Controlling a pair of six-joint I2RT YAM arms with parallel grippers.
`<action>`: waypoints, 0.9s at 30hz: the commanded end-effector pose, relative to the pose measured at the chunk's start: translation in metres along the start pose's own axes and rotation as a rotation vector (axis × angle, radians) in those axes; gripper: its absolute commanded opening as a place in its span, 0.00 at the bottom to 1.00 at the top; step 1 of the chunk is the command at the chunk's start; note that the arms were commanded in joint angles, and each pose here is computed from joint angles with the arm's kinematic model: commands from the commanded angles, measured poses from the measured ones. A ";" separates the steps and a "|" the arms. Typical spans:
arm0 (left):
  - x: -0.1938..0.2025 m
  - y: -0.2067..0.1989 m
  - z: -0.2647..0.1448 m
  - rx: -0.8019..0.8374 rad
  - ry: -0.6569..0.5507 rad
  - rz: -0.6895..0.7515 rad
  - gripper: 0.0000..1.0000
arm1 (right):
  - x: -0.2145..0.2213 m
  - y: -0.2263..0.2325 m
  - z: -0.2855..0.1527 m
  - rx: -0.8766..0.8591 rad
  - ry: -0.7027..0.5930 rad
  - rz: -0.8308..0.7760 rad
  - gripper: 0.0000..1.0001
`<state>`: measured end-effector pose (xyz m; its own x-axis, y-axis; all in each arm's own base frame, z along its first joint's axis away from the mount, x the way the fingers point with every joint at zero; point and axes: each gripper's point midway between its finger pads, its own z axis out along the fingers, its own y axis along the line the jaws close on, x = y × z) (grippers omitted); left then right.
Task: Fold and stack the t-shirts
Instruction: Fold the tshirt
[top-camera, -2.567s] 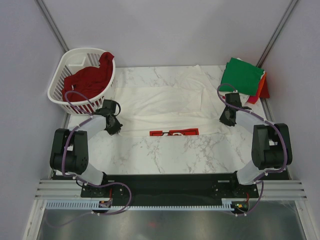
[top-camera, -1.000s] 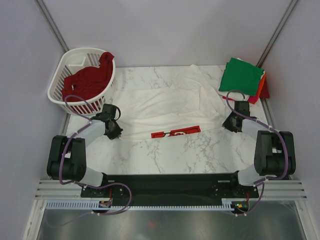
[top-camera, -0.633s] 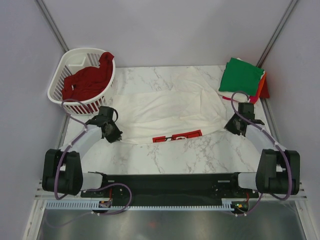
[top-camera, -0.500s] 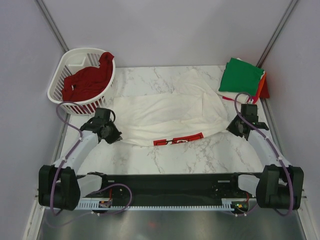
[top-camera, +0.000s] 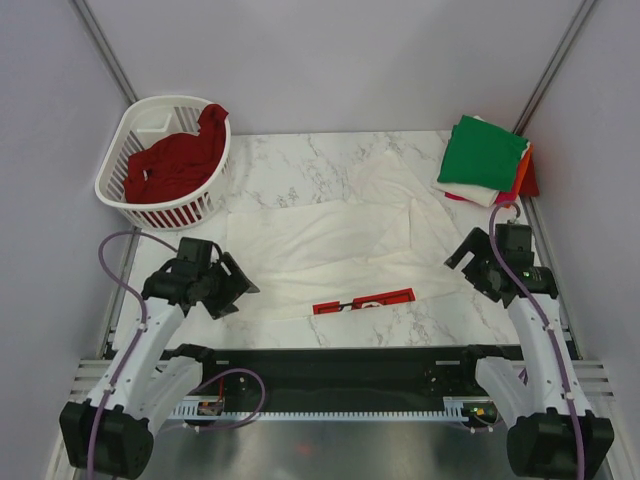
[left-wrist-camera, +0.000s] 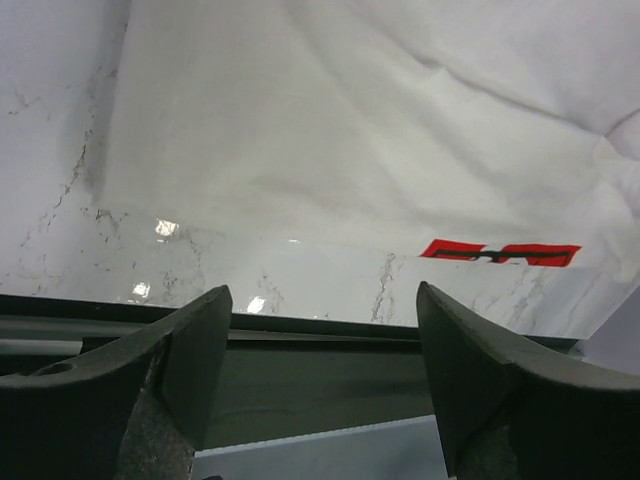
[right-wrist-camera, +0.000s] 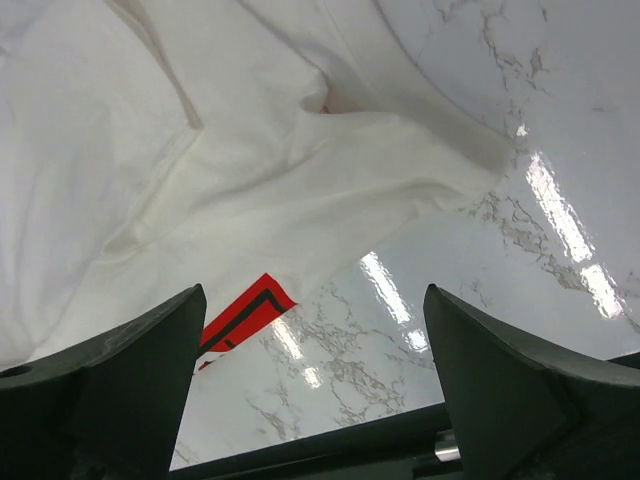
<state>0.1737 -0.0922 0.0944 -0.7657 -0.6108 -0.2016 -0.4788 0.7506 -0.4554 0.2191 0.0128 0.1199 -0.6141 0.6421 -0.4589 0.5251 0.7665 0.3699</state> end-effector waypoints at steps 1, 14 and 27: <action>-0.007 -0.018 -0.036 0.054 -0.042 0.055 0.83 | -0.029 0.026 -0.033 -0.117 -0.126 -0.027 0.98; -0.058 -0.035 -0.064 0.051 -0.245 0.368 0.80 | -0.031 0.121 0.039 -0.291 -0.013 -0.171 0.67; -0.051 -0.049 -0.053 0.148 -0.223 0.391 0.78 | 0.002 0.117 0.136 -0.180 0.115 -0.223 0.60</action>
<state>0.2083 -0.0814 0.1670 -0.7711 -0.3766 -0.5135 -0.1564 0.8937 -0.4206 0.3319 0.0969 0.0404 -0.8057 0.4517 -0.3831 0.3070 0.8716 0.3822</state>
